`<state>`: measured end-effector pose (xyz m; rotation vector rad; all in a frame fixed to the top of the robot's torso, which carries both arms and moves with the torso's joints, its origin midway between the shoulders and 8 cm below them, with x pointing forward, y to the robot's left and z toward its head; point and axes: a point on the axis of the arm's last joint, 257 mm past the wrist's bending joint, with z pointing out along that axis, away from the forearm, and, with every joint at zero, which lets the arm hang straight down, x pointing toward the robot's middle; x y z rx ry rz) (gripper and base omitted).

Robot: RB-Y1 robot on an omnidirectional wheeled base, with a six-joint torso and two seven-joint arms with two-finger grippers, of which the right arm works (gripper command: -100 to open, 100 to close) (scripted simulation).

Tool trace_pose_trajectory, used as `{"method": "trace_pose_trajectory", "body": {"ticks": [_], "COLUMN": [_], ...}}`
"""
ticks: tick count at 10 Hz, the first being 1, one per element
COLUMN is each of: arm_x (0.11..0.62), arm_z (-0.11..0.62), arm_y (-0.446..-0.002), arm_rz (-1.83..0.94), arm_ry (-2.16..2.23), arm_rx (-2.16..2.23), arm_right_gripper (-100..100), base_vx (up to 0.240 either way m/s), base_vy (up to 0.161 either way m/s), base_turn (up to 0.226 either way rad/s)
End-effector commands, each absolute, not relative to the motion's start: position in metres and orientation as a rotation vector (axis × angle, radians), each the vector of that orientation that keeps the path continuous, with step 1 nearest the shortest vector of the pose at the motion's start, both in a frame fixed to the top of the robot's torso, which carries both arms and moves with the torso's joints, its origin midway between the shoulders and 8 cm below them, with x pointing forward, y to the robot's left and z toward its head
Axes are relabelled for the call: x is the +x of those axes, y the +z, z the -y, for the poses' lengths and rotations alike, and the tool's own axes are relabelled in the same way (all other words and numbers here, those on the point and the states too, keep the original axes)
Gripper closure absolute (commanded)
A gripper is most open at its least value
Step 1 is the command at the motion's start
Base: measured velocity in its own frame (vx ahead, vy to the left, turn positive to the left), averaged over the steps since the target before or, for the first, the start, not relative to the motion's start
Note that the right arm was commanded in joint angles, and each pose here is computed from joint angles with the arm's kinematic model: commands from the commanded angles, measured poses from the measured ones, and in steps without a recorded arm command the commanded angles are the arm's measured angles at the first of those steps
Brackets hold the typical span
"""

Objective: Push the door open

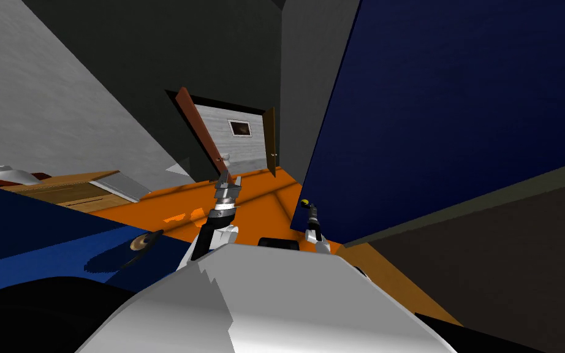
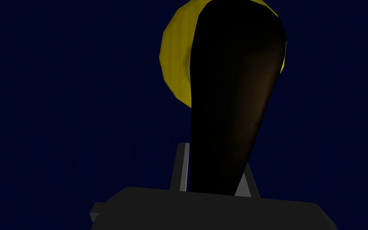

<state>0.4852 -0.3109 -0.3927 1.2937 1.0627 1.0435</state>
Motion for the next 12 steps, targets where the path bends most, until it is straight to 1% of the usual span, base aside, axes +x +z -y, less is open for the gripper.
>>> {"method": "trace_pose_trajectory", "body": {"ticks": [1, 5, 8, 12], "arm_x": [0.485, 0.481, 0.477, 0.473], "arm_z": [0.311, 0.338, 0.355, 0.367], "arm_y": [-0.393, -0.39, -0.39, -0.391], "arm_rz": [-1.063, -1.018, -0.983, -0.948], "arm_ry": [1.044, 0.999, 0.969, 0.945], "arm_rx": [1.294, 1.31, 1.329, 1.351], "arm_right_gripper": [100, 100, 100, 100], "base_vx": [0.07, 0.148, 0.205, 0.162], "base_vy": [0.005, 0.058, 0.054, 0.048], "base_turn": [-0.035, -0.046, -0.042, -0.044]}}
